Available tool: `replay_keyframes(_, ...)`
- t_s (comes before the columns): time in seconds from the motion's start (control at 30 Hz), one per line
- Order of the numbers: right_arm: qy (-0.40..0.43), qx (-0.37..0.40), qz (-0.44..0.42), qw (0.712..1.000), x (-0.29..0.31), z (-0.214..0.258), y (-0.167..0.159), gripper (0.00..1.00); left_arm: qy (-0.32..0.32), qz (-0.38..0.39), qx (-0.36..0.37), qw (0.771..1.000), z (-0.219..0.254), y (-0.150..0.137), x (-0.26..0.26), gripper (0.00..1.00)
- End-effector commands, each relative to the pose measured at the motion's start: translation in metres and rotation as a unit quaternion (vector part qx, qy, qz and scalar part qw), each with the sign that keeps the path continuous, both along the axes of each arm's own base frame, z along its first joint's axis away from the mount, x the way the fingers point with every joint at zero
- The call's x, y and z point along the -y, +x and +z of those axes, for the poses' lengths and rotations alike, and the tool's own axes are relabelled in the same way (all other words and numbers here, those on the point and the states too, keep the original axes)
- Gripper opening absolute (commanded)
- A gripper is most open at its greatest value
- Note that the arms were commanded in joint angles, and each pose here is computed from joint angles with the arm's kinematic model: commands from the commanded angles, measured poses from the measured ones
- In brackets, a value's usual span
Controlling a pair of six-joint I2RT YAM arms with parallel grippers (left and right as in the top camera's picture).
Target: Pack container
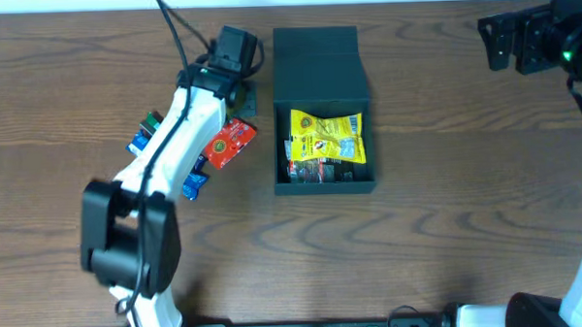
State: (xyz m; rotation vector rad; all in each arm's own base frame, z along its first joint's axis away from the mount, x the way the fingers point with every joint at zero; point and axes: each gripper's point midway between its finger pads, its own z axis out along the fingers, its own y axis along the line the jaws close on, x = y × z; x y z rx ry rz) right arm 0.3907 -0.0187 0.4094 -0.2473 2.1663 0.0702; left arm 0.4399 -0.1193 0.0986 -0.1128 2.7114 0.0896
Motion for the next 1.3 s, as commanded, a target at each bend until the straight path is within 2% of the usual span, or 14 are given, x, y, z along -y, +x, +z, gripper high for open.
replay_keyframes(0.0,0.005,-0.009,0.002,1.0,0.001,-0.005,-0.001,0.99,-0.024,0.114,-0.038,0.992,-0.034,-0.011,-0.002,0.06)
replay_keyframes(0.13,0.006,-0.019,0.002,1.0,0.001,-0.009,-0.003,0.99,-0.014,0.17,-0.086,0.982,-0.064,-0.028,-0.009,0.06)
replay_keyframes(0.3,0.007,-0.025,0.002,1.0,0.0,-0.011,-0.005,0.99,-0.001,0.171,-0.088,0.981,-0.065,-0.03,-0.013,0.06)
replay_keyframes(0.37,0.008,-0.026,0.002,1.0,0.0,-0.012,-0.006,0.99,0.005,0.173,-0.081,0.982,-0.064,-0.028,-0.015,0.23)
replay_keyframes(0.4,0.007,-0.026,0.002,1.0,0.0,-0.011,-0.005,0.99,0.005,0.173,-0.081,0.981,-0.063,-0.028,-0.015,0.27)
replay_keyframes(0.5,0.008,-0.026,0.002,1.0,0.001,-0.012,-0.005,0.99,-0.004,0.195,-0.078,0.978,-0.063,-0.029,-0.015,0.27)
replay_keyframes(0.67,0.007,-0.026,0.002,1.0,0.0,-0.011,-0.005,0.99,-0.026,0.262,-0.057,0.963,-0.06,-0.024,-0.015,0.46)
replay_keyframes(0.8,0.007,-0.026,0.002,1.0,0.0,-0.011,-0.005,0.99,-0.048,0.27,-0.038,0.961,-0.058,-0.014,-0.01,0.54)
replay_keyframes(0.9,0.008,-0.027,0.002,1.0,0.0,-0.012,-0.005,0.99,-0.058,0.268,-0.035,0.961,-0.057,-0.01,-0.006,0.55)
replay_keyframes(1.0,0.008,-0.028,0.002,1.0,0.001,-0.013,-0.004,0.99,-0.042,0.273,-0.016,0.961,-0.054,-0.006,-0.013,0.59)
replay_keyframes(1.27,0.01,-0.039,0.002,0.999,0.001,-0.02,-0.001,0.99,-0.033,0.29,-0.01,0.956,-0.057,-0.004,-0.021,0.59)
